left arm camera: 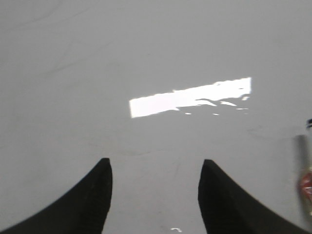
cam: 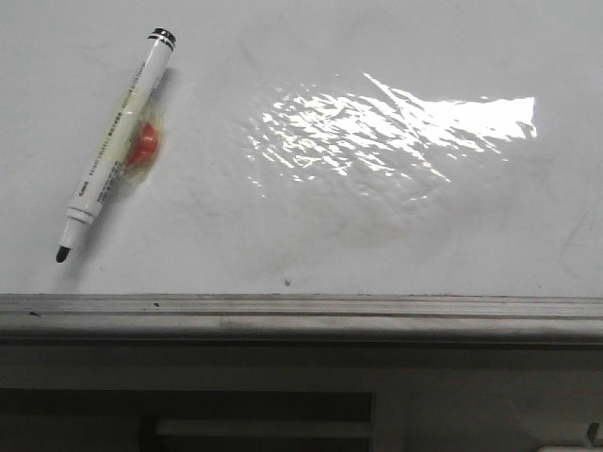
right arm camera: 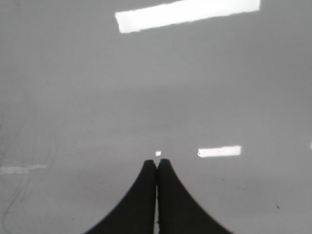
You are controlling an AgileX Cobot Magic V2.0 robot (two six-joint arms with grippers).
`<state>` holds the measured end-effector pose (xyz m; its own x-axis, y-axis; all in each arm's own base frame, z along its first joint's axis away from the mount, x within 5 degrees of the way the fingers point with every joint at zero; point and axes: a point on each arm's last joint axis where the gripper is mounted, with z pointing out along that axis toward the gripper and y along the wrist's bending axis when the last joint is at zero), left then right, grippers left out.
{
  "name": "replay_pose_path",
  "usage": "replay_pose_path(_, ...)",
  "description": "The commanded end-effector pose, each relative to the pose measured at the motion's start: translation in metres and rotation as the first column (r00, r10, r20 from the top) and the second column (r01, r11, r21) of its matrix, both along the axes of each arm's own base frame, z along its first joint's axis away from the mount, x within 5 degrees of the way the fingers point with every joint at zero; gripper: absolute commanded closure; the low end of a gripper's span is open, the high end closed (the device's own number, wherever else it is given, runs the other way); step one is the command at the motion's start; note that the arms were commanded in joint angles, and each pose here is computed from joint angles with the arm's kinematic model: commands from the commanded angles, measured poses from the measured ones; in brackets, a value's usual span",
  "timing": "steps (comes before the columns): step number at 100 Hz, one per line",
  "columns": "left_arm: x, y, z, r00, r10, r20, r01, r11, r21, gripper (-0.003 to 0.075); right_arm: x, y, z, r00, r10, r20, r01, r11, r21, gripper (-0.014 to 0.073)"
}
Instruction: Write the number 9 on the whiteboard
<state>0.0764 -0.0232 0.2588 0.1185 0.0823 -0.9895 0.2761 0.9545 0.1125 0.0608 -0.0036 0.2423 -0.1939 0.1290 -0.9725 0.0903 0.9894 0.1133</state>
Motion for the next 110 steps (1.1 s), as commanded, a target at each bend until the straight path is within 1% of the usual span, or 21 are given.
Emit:
replay_pose_path(1,0.001,-0.009,0.016,0.992,-0.101,0.075,0.103,0.994,-0.03,0.0342,0.002,-0.001,0.016,0.997,-0.006,0.079,0.006,1.0,-0.008,0.0656)
replay_pose_path(14,0.006,-0.024,0.01,0.974,-0.227,0.0,0.227,0.974,-0.017,0.0344,0.002,-0.001,0.016,0.997,-0.006,0.079,0.006,1.0,-0.008,0.0656)
replay_pose_path(21,0.009,-0.033,0.006,0.955,-0.293,-0.048,0.293,0.956,-0.012,0.0347,0.002,-0.001,0.016,0.997,-0.006,0.079,0.006,1.0,-0.008,0.0656)
replay_pose_path(27,0.012,-0.043,0.003,0.933,-0.347,-0.089,0.346,0.938,-0.028,0.0347,0.002,-0.001,0.016,0.997,-0.006,0.077,0.006,1.0,-0.008,0.0656)
replay_pose_path(33,0.016,-0.051,0.002,0.916,-0.384,-0.115,0.38,0.923,-0.049,0.0351,0.002,-0.001,0.016,0.997,-0.006,0.075,0.006,1.0,-0.008,0.0656)
replay_pose_path(45,0.024,-0.067,-0.002,0.886,-0.437,-0.157,0.436,0.899,-0.043,0.0353,0.002,-0.001,0.016,0.997,-0.005,0.073,0.006,1.0,-0.008,0.0656)
replay_pose_path(56,0.033,-0.08,-0.007,0.87,-0.453,-0.193,0.453,0.89,-0.049,0.0353,0.002,-0.001,0.015,0.998,-0.005,0.068,0.006,1.0,-0.008,0.0656)
replay_pose_path(70,0.046,-0.091,-0.015,0.863,-0.451,-0.227,0.45,0.891,-0.059,0.0353,0.002,-0.001,0.014,0.998,-0.005,0.056,0.005,1.0,-0.007,0.0656)
replay_pose_path(88,0.055,-0.1,-0.023,0.86,-0.458,-0.226,0.456,0.888,-0.064,0.0353,0.002,-0.001,0.014,0.998,-0.005,0.056,0.005,1.0,-0.007,0.0656)
replay_pose_path(98,0.059,-0.104,-0.031,0.853,-0.453,-0.258,0.455,0.889,-0.058,0.0354,0.002,-0.001,0.014,0.999,-0.005,0.054,0.005,1.0,-0.007,0.0656)
replay_pose_path(110,0.062,-0.107,-0.038,0.84,-0.45,-0.302,0.445,0.891,-0.091,0.0354,0.002,-0.001,0.014,0.999,-0.004,0.051,0.005,1.0,-0.006,0.0656)
